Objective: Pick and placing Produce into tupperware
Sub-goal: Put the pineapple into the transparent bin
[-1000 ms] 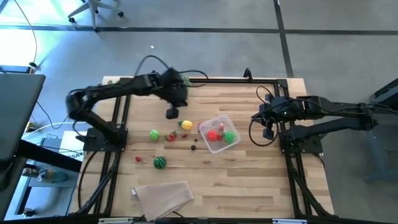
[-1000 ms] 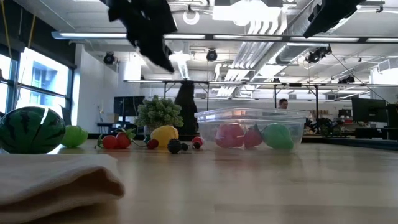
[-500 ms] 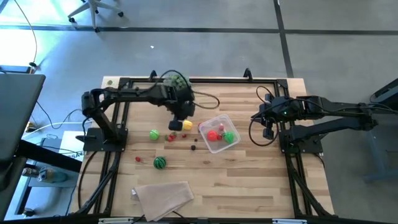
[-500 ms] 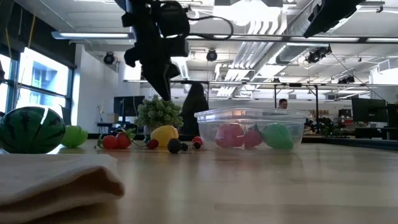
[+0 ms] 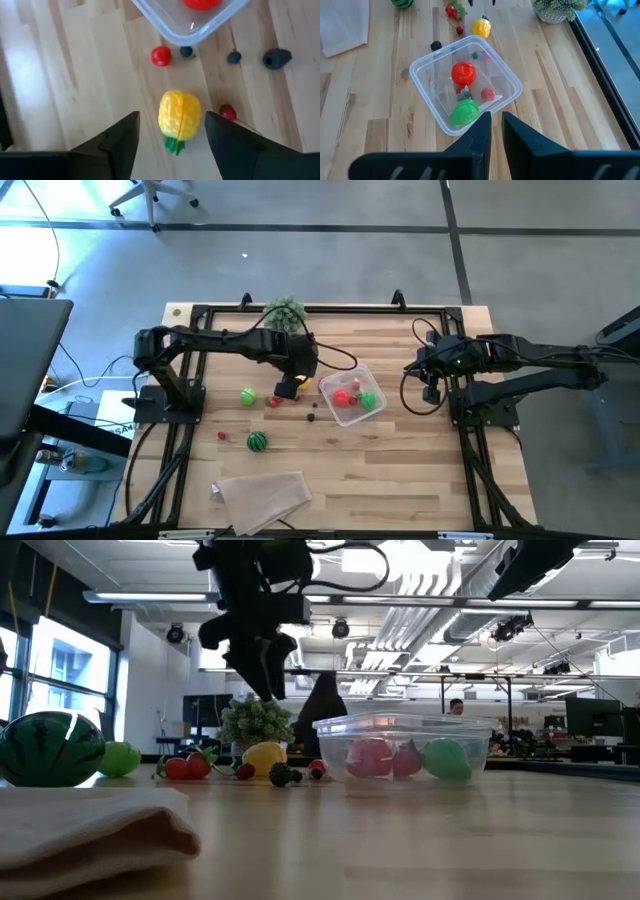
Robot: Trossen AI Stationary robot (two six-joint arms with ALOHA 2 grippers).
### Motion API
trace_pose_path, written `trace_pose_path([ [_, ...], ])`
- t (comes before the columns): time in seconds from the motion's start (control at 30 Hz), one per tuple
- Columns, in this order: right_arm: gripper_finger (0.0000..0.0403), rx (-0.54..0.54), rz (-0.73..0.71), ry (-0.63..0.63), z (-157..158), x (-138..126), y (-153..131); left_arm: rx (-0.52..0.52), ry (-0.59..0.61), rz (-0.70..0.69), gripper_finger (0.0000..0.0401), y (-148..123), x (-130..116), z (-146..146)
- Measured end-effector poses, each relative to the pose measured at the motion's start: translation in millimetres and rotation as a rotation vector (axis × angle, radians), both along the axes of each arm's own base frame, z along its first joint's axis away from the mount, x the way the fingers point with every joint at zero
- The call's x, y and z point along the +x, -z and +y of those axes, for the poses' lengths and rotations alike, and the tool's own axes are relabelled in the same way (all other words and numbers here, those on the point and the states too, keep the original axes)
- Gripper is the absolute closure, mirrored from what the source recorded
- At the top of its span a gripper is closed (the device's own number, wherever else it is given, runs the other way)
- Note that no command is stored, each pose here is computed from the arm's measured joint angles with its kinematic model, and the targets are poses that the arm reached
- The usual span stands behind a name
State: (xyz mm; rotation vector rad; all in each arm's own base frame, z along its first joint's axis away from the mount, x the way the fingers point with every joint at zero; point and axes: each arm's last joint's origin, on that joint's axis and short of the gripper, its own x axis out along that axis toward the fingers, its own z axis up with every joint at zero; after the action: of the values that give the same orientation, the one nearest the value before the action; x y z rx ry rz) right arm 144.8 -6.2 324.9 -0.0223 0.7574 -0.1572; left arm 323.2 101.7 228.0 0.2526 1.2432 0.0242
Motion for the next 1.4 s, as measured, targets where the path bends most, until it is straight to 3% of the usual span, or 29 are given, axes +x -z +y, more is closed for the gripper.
trace_pose_path([
  [0.67,0.0368,0.000,0.000,0.000,0,0,0,-0.029,-0.033,0.182,0.0125,67,19,7],
  [1.0,0.0368,0.000,0.000,0.000,0,0,0,-0.042,-0.037,0.185,0.0094,69,19,7],
  [1.4,0.0368,0.000,0.000,0.000,0,0,0,-0.075,-0.050,0.231,0.0093,82,19,7],
])
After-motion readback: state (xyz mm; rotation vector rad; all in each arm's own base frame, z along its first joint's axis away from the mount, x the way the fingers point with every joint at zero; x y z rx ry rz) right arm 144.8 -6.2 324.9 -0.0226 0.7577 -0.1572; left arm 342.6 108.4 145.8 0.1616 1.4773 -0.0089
